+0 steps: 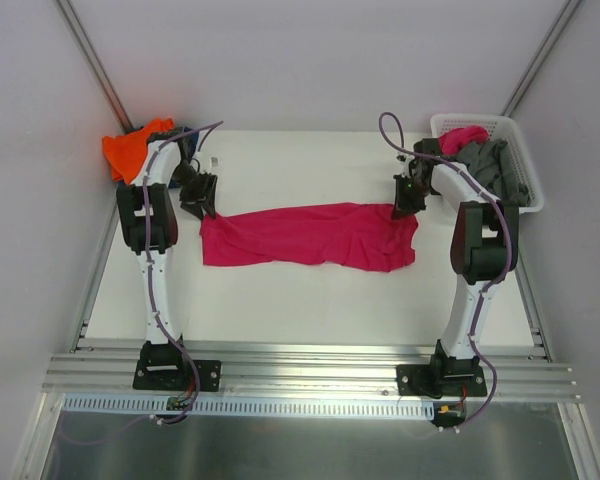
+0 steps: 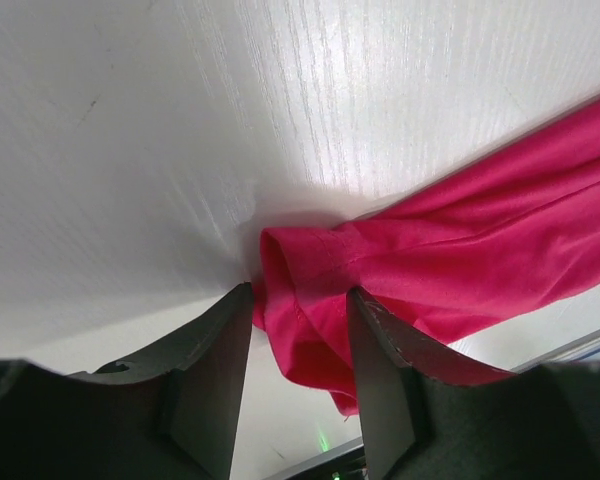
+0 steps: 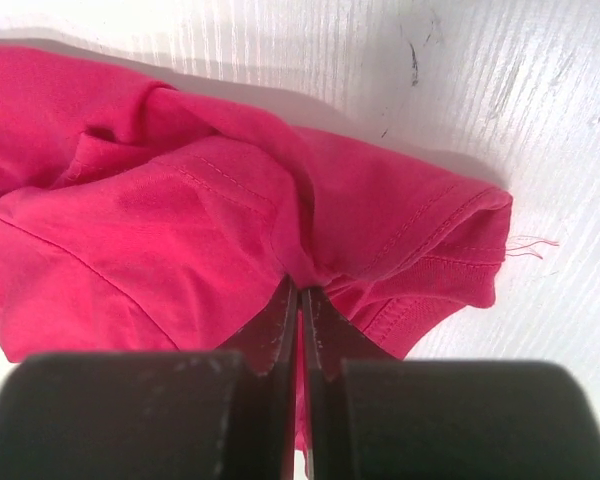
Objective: Fold and stack the t-shirts
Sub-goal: Fold the tshirt
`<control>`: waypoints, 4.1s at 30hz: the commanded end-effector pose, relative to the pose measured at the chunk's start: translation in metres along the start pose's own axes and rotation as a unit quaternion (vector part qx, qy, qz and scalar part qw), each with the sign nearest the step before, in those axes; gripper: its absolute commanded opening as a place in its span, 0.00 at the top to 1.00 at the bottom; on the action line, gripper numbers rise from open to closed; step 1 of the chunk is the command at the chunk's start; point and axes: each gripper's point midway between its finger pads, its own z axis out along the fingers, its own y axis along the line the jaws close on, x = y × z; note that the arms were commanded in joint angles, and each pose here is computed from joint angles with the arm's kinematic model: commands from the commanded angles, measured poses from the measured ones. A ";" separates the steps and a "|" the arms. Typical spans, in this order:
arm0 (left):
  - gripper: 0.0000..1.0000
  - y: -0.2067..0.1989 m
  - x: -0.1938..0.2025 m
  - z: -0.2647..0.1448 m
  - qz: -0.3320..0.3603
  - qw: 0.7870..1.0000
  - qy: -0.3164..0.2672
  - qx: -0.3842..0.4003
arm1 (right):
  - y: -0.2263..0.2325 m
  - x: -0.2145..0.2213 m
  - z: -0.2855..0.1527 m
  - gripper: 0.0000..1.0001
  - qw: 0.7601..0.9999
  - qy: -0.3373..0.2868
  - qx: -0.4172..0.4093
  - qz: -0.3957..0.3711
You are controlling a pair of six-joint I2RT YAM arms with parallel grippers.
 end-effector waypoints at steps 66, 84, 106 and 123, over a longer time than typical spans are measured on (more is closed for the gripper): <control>0.71 -0.030 -0.004 0.002 0.010 1.000 0.001 0.010 | 0.008 -0.006 -0.021 0.99 0.999 -0.030 0.007 -0.025; 1.00 -0.041 -0.022 -0.102 0.044 0.990 -0.123 -0.050 | 0.020 -0.072 -0.098 0.99 0.985 -0.155 0.002 -0.075; 1.00 -0.050 -0.082 -0.293 0.106 0.897 -0.406 -0.139 | -0.014 -0.149 -0.242 0.99 0.937 -0.335 0.067 -0.077; 1.00 -0.134 0.106 -0.173 0.032 0.981 -0.147 0.123 | 0.097 0.165 -0.136 0.86 0.984 0.036 -0.163 0.059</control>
